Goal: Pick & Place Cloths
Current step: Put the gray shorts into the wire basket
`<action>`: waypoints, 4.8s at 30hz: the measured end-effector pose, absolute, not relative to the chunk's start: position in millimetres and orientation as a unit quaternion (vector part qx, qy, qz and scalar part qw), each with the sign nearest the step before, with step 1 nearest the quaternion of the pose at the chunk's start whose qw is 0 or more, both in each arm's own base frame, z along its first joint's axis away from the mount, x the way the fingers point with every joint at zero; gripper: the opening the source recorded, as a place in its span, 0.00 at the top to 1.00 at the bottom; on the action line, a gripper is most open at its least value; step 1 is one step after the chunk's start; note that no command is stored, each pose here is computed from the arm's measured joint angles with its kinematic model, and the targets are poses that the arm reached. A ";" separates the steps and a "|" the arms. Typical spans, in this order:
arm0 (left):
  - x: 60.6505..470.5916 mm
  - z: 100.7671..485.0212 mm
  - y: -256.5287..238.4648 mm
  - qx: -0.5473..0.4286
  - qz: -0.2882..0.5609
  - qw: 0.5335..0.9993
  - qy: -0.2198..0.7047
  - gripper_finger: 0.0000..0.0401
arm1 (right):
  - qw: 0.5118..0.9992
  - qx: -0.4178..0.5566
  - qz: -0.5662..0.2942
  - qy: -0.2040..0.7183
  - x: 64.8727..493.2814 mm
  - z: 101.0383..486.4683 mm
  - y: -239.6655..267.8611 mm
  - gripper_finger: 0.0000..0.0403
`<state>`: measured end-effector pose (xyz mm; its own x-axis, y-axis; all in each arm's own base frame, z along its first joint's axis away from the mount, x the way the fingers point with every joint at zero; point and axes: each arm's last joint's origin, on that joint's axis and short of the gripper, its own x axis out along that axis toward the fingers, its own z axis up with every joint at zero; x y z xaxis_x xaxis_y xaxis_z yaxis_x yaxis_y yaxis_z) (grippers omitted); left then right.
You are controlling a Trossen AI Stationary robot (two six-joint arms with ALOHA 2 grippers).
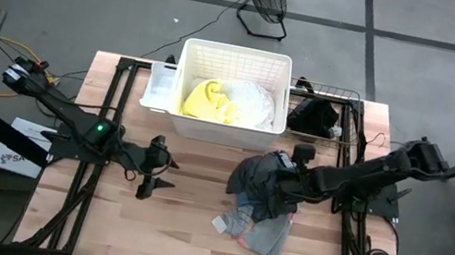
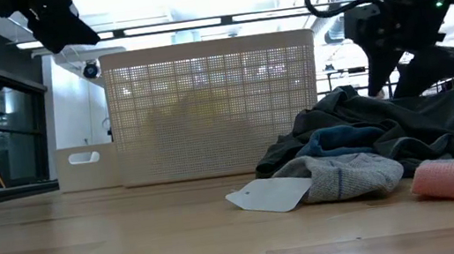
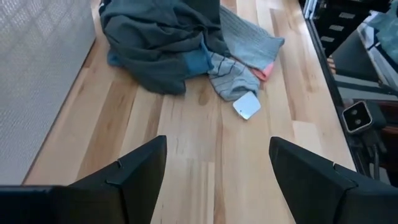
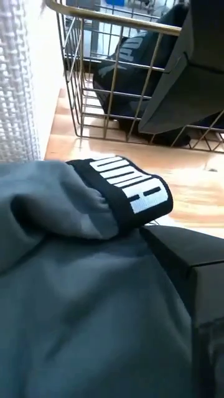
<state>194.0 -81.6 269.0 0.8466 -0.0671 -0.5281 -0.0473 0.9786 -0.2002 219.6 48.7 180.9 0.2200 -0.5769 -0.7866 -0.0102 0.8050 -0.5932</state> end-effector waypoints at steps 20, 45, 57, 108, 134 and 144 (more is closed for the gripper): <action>194.2 269.3 -81.8 -0.104 -0.008 0.956 0.276 0.30 | 0.717 -0.226 -0.182 0.634 231.2 161.0 38.3 0.56; 194.2 269.4 -81.8 -0.104 -0.008 0.956 0.276 0.30 | 0.776 -0.089 -0.244 0.575 226.3 179.1 53.1 0.99; 194.3 269.5 -81.8 -0.111 -0.005 0.955 0.275 0.30 | 0.868 -0.023 -0.227 0.441 214.6 242.3 76.7 0.99; 234.0 267.3 -94.1 -0.120 0.031 0.978 0.168 0.30 | 0.991 0.076 -0.044 -0.097 152.6 408.0 77.1 0.99; 378.4 316.4 -85.7 -0.049 -0.081 0.991 0.098 0.30 | 0.978 -0.036 0.175 -0.104 154.6 404.6 92.5 0.99; 409.8 332.0 -94.5 -0.028 -0.094 0.992 0.076 0.30 | 0.980 -0.032 0.174 -0.086 156.6 400.7 93.6 0.99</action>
<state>409.8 -94.5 332.0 0.9707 -0.1905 -0.1465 0.1820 0.9809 -0.0693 156.6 93.6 400.7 0.9246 0.3469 0.1575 -0.3359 0.9373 -0.0925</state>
